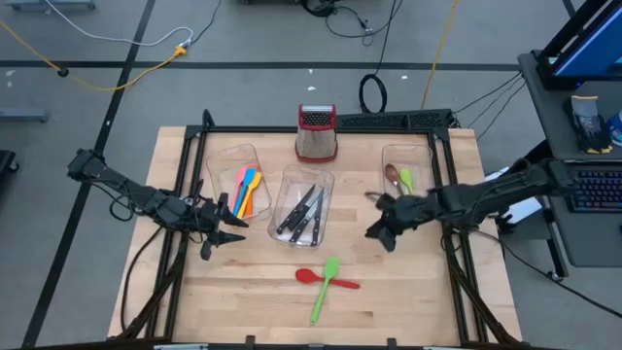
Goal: Pick & Place Kitchen Items
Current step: Put the green spatula into the left transparent bin
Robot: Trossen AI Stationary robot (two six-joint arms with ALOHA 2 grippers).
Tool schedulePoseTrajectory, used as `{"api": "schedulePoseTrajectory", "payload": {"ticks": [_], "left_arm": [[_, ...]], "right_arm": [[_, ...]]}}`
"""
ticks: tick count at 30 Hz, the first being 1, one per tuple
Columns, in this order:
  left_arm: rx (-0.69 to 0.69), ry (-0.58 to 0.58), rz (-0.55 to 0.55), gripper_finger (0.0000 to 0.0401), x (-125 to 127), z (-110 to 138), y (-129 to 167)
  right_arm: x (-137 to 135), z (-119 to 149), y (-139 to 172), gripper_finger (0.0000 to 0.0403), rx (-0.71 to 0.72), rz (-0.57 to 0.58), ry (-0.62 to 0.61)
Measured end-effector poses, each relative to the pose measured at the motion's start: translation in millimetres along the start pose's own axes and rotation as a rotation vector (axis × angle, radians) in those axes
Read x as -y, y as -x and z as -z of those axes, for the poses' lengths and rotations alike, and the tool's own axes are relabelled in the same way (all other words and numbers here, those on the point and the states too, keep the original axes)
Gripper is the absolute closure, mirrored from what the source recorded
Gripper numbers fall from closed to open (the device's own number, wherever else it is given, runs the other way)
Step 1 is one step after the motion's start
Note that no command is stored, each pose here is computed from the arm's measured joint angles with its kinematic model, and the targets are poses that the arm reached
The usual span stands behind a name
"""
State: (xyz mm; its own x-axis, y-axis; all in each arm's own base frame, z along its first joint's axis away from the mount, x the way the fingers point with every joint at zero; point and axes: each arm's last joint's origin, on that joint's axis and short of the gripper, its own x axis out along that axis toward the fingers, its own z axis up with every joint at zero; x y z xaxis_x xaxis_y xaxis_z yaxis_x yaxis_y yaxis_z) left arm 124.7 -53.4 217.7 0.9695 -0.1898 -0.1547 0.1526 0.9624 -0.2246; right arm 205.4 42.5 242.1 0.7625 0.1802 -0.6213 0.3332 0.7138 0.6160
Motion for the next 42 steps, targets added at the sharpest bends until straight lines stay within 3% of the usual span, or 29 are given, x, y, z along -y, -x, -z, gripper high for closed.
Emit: {"api": "schedulePoseTrajectory", "payload": {"ticks": [8, 17, 36, 42], "left_arm": [[0.000, 0.000, 0.000, 0.0231, 0, 0, 0], [0.000, 0.004, 0.000, 0.0231, 0, 0, 0], [0.000, 0.003, 0.000, 0.0231, 0, 0, 0], [0.000, 0.004, 0.000, 0.0231, 0, 0, 0]], "right_arm": [[1, 22, -44, 0.0265, -0.112, 0.129, -0.001], [-14, 30, -83, 0.0230, -0.066, 0.005, -0.015], [4, 47, -131, 0.0216, -0.110, 0.074, -0.081], [2, 48, -147, 0.0217, -0.082, -0.016, -0.095]]}}
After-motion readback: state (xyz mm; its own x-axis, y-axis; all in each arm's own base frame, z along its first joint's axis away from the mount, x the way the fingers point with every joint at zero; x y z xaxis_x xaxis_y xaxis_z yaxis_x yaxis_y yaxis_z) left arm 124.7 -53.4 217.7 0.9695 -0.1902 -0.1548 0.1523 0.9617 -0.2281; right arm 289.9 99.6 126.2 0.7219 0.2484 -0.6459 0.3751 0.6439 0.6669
